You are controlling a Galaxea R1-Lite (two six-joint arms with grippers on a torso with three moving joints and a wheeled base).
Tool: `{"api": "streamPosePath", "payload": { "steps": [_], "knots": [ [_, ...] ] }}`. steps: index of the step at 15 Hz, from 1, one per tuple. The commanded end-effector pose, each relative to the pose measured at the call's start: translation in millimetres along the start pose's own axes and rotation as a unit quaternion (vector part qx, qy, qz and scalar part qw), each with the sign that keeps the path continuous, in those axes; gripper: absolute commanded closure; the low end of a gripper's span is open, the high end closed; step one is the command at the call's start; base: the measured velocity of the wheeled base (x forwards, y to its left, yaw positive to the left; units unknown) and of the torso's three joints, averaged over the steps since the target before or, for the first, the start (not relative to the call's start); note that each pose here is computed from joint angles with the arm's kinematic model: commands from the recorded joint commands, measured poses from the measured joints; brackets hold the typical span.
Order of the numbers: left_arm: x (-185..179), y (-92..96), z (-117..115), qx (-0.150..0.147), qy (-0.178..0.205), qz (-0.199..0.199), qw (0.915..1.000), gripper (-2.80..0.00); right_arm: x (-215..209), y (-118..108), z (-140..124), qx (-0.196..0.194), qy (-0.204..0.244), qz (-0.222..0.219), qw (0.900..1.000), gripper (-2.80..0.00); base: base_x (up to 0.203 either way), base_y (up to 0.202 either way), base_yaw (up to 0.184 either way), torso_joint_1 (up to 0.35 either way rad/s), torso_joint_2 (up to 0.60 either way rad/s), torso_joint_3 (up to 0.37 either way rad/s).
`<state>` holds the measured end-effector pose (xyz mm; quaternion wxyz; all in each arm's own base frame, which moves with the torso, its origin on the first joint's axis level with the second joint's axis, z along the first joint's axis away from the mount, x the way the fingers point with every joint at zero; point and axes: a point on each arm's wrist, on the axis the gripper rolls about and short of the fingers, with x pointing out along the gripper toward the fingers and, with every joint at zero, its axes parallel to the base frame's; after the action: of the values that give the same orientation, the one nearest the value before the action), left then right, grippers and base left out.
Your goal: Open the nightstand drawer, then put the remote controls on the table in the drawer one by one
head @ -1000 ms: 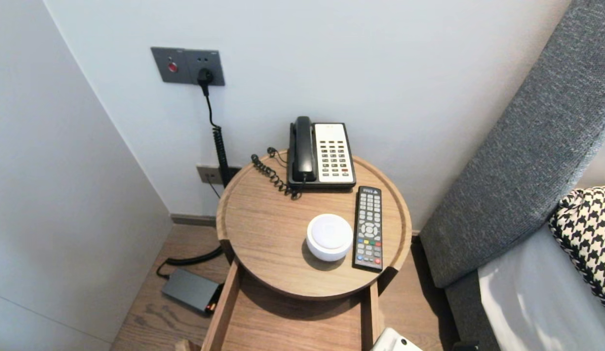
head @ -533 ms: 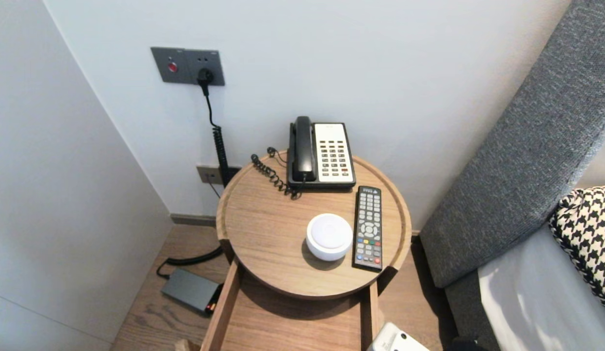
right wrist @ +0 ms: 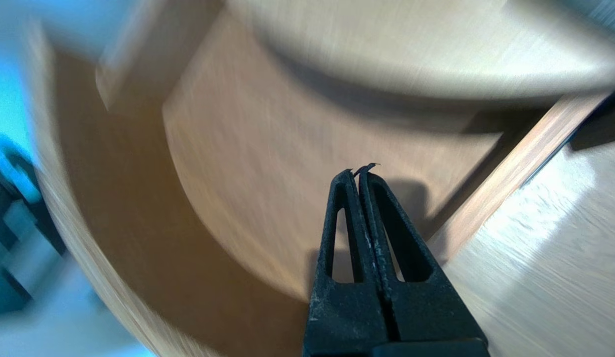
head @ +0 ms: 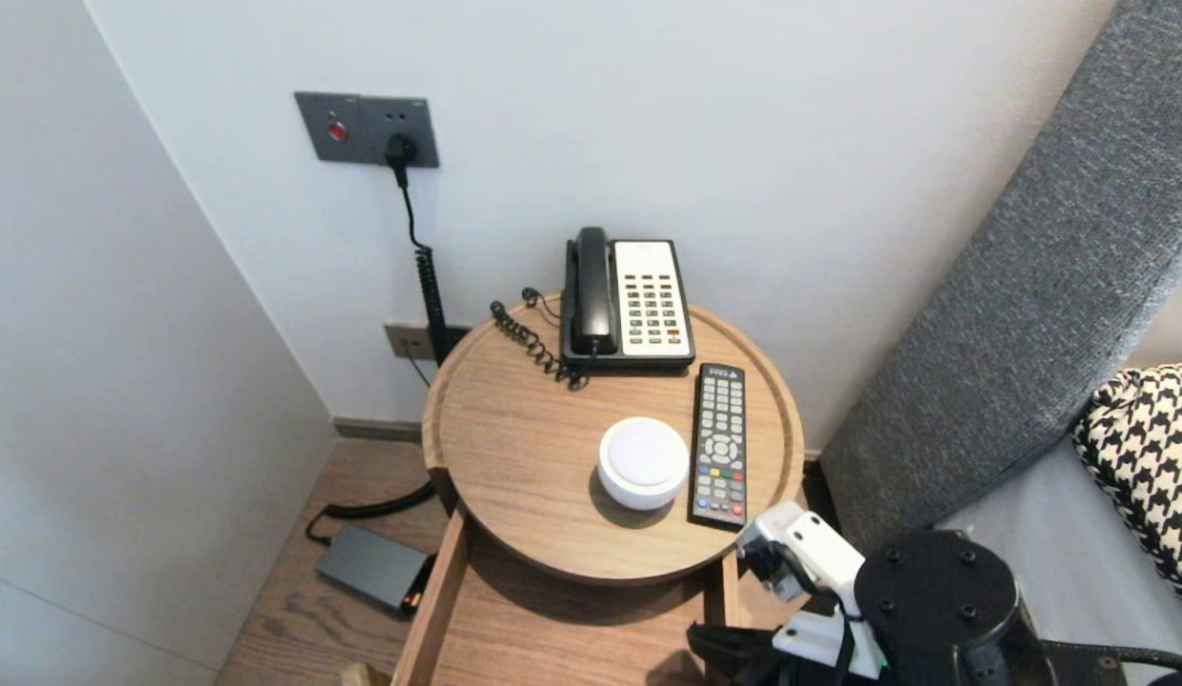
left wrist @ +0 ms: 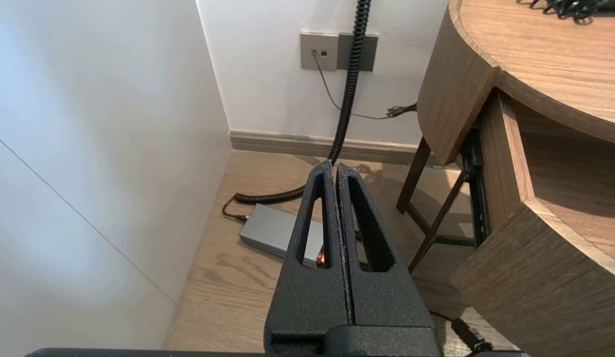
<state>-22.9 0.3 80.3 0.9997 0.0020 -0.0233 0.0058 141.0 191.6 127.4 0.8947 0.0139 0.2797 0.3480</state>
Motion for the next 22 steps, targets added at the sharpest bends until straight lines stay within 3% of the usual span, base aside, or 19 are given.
{"api": "streamPosePath", "payload": {
  "steps": [1, 4, 6, 11, 14, 18, 22],
  "knots": [
    [0, 0.0, -3, 0.000, 0.003, 0.000, 1.0000, 0.00, -13, 0, 25, 0.035, -0.059, 0.006, 0.998, 0.00, 0.000, 0.000, 0.000, 0.000, 0.00, 0.000],
    [0, 0.0, -3, 0.000, 0.003, 0.000, 1.0000, 0.00, -33, -1, 56, 0.063, -0.132, 0.008, 0.989, 0.00, 0.000, 0.000, 0.000, 0.000, 0.00, 0.000],
    [0, 0.0, -3, 0.000, 0.003, 0.000, 1.0000, 0.00, -37, -1, 62, 0.071, -0.146, -0.001, 0.987, 0.00, 0.000, 0.000, 0.000, 0.000, 0.00, 0.000],
    [0, 0.0, -3, 0.000, 0.003, 0.000, 1.0000, 0.00, -74, 5, 126, 0.143, -0.171, -0.035, 0.974, 0.00, 0.000, 0.000, 0.000, 0.000, 0.00, 0.000],
    [0, 0.0, -3, 0.000, 0.003, 0.000, 1.0000, 0.00, -69, 10, 152, 0.127, -0.177, -0.033, 0.975, 0.00, 0.000, 0.000, 0.000, 0.000, 0.00, 0.000],
    [0, 0.0, -3, 0.000, 0.003, 0.000, 1.0000, 0.00, -69, 22, 196, 0.108, -0.127, -0.006, 0.986, 0.00, 0.000, 0.000, 0.000, 0.000, 0.00, 0.000],
    [0, 0.0, -3, 0.000, 0.003, 0.000, 1.0000, 0.00, -41, 22, 220, 0.073, -0.038, -0.026, 0.996, 0.00, 0.000, 0.000, 0.000, 0.000, 0.00, 0.000]
  ]
}}
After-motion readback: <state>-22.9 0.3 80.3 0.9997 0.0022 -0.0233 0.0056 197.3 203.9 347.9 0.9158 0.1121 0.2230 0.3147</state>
